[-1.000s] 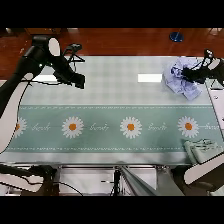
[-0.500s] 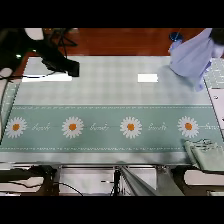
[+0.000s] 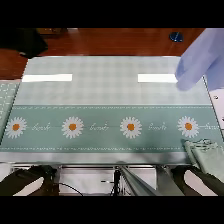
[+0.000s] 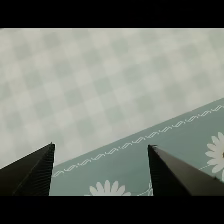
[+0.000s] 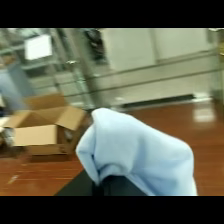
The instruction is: Fold the shirts.
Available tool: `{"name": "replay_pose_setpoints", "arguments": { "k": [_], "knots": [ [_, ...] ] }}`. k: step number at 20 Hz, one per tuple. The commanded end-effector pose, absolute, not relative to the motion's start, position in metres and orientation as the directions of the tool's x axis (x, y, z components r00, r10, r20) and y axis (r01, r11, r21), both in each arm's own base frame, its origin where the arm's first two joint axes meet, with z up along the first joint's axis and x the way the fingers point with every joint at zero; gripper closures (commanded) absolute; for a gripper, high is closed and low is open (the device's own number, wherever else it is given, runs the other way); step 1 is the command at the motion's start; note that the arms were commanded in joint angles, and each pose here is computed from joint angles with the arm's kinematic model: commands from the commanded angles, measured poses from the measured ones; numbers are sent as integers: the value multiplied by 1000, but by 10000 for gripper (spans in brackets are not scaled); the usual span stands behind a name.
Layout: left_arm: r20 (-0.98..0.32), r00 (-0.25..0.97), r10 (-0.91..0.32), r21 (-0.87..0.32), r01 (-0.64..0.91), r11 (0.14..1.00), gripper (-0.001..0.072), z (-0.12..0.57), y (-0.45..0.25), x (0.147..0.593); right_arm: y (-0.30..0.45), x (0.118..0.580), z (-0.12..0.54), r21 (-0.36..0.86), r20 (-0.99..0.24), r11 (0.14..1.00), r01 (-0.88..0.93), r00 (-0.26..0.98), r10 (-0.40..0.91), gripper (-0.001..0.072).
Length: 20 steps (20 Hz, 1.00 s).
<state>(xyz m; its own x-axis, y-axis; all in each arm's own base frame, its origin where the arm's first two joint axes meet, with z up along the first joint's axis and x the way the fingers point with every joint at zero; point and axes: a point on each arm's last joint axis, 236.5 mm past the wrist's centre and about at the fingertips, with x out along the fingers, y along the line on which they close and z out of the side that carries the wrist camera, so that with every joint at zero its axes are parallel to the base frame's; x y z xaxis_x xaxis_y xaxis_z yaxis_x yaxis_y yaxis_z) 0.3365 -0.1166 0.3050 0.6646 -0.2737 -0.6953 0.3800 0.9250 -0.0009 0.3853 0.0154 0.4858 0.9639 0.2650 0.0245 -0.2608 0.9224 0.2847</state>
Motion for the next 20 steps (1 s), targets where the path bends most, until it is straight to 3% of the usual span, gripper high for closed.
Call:
{"name": "replay_pose_setpoints", "arguments": {
  "k": [1,6,11,15,20],
  "knots": [
    [-581,757,-299,12,375,927,-13,355,-103,291,62,340,499,315,36,856,-411,906,422,687],
    [-471,823,-318,-22,350,936,-13,392,-90,245,76,361,407,379,-287,825,-418,795,535,687],
    [-445,835,-322,-53,335,941,-13,399,-87,233,158,371,306,397,-571,753,-525,500,650,687],
    [-466,825,-319,-54,333,941,-13,393,-89,242,259,363,205,258,-788,704,-661,278,549,686],
    [-492,812,-315,-55,332,942,-13,385,-92,253,341,332,93,174,-924,604,-778,84,374,677]
  ]
}}
